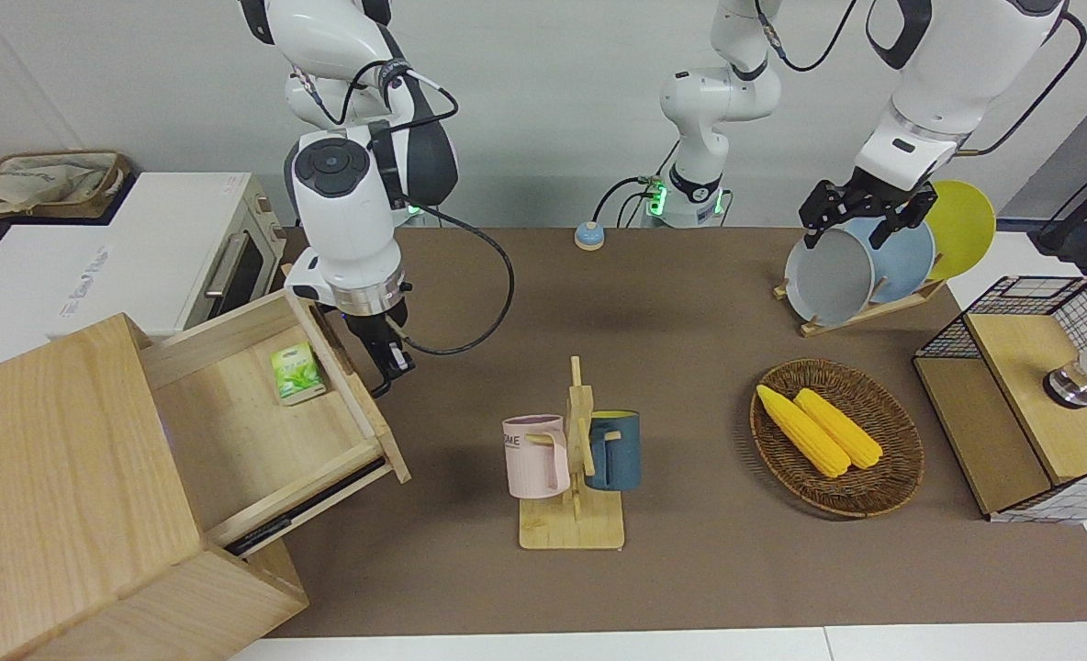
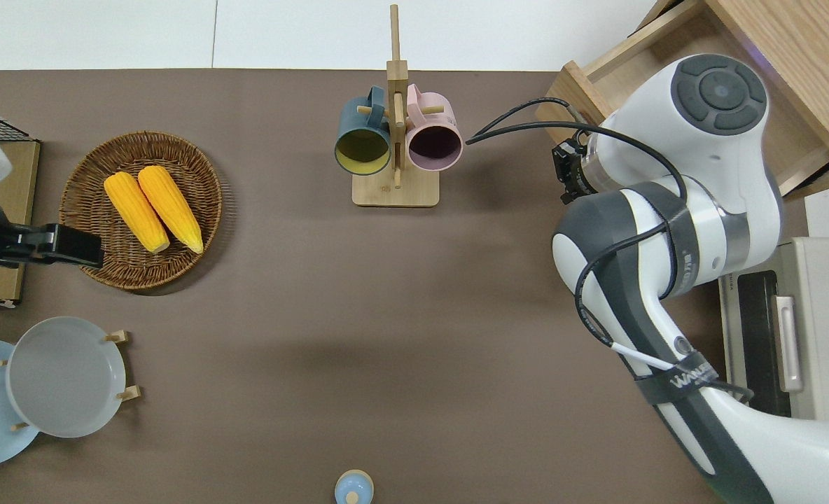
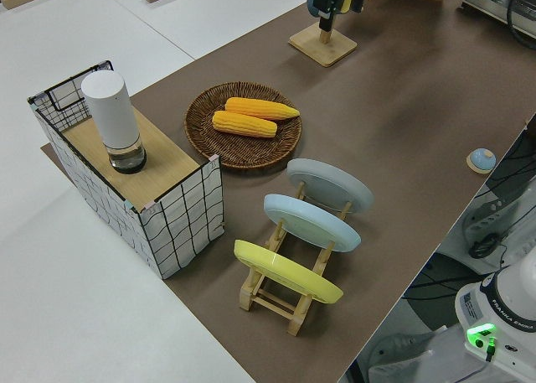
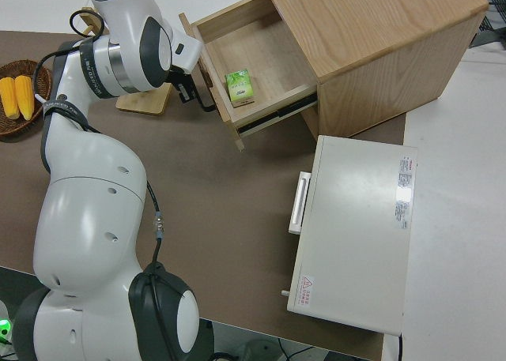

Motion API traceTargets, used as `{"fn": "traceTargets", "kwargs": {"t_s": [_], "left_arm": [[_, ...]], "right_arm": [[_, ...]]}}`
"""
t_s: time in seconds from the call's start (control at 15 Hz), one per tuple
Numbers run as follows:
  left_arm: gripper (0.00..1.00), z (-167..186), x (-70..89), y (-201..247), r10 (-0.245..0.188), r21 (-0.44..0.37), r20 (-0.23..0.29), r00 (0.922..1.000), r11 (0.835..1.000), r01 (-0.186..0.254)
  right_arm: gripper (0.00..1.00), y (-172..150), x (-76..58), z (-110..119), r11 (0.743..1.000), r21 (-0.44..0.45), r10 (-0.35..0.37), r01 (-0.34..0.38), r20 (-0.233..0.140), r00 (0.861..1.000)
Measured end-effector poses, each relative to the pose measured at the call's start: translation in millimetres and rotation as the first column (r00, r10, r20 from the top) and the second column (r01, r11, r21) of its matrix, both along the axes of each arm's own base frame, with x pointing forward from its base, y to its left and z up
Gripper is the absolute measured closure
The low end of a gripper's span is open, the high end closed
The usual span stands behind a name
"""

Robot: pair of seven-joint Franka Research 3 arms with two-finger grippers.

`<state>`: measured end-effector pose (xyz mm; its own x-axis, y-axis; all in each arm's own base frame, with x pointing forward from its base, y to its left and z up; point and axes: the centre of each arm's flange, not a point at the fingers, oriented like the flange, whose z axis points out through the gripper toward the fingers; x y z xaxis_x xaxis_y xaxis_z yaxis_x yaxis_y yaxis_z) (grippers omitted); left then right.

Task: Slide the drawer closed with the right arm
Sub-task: 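Push the drawer front away from the robot with the right arm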

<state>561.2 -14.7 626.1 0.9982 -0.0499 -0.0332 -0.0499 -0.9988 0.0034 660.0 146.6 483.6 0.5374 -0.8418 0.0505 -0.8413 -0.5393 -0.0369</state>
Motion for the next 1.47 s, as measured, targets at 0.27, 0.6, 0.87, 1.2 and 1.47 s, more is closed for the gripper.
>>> {"fn": "traceTargets", "kwargs": {"t_s": [0.27, 0.6, 0.87, 1.2, 1.47], "left_arm": [[0.0, 0.0, 0.0, 0.0, 0.0, 0.0, 0.0, 1.0, 1.0, 0.0], [0.0, 0.0, 0.0, 0.0, 0.0, 0.0, 0.0, 1.0, 1.0, 0.0], [0.0, 0.0, 0.0, 0.0, 0.0, 0.0, 0.0, 1.0, 1.0, 0.0], [0.0, 0.0, 0.0, 0.0, 0.0, 0.0, 0.0, 1.0, 1.0, 0.0], [0.0, 0.0, 0.0, 0.0, 0.0, 0.0, 0.0, 1.0, 1.0, 0.0]], "right_arm": [[0.99, -21.7, 6.8, 0.7, 1.0, -0.002, 0.028, -0.028, 0.003, 1.0], [0.99, -54.4, 17.6, 1.9, 0.998, -0.005, 0.056, -0.056, 0.01, 0.998], [0.99, -80.7, 22.8, 4.0, 0.996, -0.008, 0.086, -0.086, 0.014, 0.996], [0.99, -121.2, 27.7, 5.5, 0.995, -0.012, 0.095, -0.095, 0.018, 0.995], [0.99, -147.4, 32.8, 5.1, 0.997, -0.012, 0.076, -0.075, 0.023, 0.997]]}}
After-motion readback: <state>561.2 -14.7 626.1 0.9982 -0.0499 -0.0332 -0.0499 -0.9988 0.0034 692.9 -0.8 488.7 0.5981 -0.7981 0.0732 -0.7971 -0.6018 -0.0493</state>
